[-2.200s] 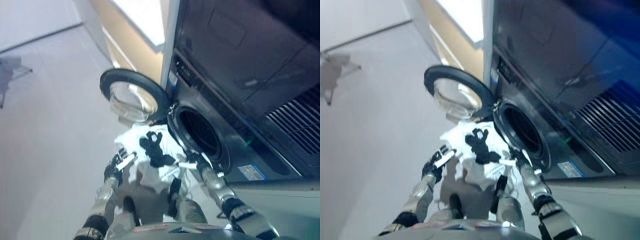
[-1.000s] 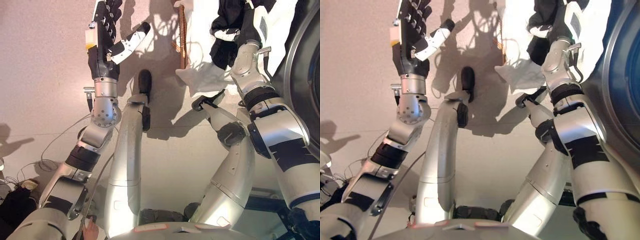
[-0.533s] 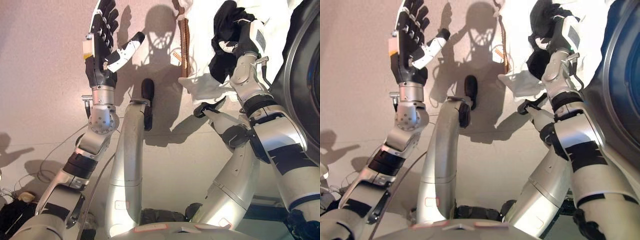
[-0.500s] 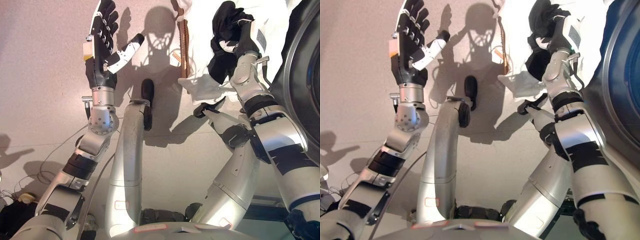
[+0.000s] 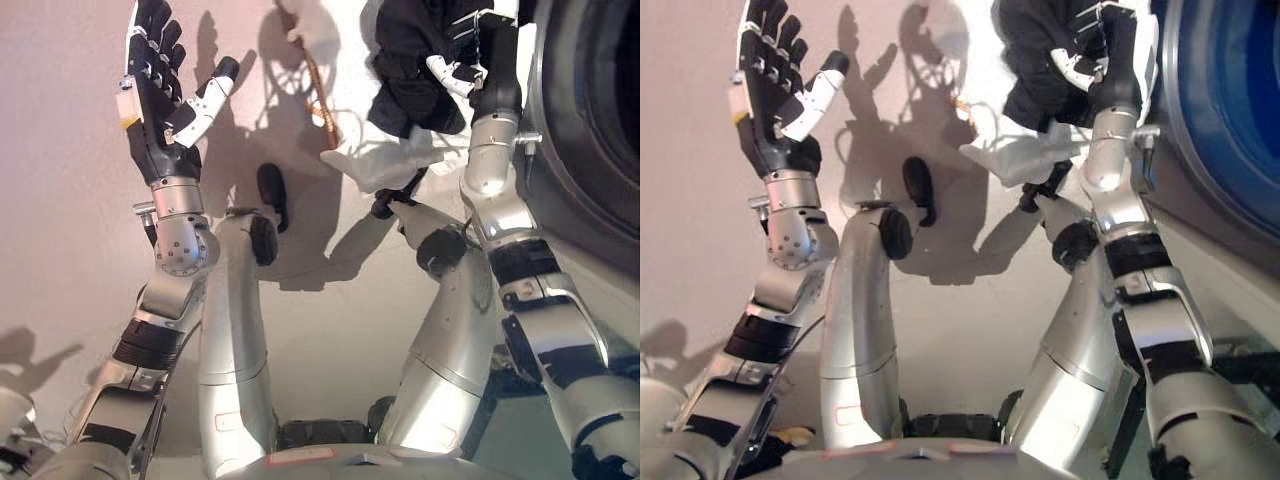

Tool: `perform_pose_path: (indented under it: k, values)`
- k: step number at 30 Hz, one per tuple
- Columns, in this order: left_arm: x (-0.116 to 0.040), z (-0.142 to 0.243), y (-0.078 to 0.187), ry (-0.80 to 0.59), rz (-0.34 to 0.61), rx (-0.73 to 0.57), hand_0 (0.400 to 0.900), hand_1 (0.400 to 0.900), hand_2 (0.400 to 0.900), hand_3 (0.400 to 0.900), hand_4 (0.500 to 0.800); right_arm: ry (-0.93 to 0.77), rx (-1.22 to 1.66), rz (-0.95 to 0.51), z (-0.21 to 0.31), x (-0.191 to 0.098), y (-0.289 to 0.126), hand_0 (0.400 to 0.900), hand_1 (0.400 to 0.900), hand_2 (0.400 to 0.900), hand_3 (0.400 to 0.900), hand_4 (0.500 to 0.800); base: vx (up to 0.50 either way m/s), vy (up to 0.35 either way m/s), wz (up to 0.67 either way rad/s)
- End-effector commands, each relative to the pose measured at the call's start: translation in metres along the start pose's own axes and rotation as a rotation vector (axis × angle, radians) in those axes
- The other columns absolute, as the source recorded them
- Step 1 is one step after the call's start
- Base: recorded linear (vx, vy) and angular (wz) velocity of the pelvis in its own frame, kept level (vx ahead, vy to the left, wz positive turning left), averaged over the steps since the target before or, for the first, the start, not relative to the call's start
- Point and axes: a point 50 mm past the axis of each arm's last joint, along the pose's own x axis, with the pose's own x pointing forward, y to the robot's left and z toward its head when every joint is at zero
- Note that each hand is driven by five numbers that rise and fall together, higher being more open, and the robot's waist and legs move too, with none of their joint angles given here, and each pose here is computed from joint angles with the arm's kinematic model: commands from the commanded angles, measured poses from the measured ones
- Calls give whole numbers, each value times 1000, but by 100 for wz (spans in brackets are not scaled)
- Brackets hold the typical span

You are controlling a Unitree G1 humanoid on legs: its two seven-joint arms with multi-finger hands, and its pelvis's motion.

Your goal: Put the clothes in the basket into the washing machine.

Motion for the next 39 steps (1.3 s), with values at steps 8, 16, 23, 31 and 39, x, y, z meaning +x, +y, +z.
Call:
perform_pose_path:
  k: [8, 16, 23, 31, 39]
  values:
    - [-25, 14, 18, -62, 108, -34, 900, 900, 900, 900, 800, -243, 495, -452, 38, -24, -76, 400, 400, 400, 400, 500, -7, 6, -16]
    - [-30, 16, 16, -68, 125, -65, 900, 900, 900, 900, 800, -185, 529, -871, 25, -5, -112, 400, 400, 400, 400, 500, 14, 2, 2]
    - [-37, 16, -7, -54, -21, -87, 900, 900, 900, 900, 800, 75, 282, -1155, 9, 46, -179, 400, 400, 400, 400, 500, 7, -26, 10]
    - [-38, 13, -22, -27, -146, -100, 900, 900, 900, 900, 800, 218, 239, -1119, 14, 64, -217, 400, 400, 400, 400, 500, -2, -37, 4]
    - [-35, 13, -27, -28, -169, -117, 900, 900, 900, 900, 800, 188, 303, -1040, 20, 73, -207, 900, 900, 900, 900, 800, 0, 0, 0]
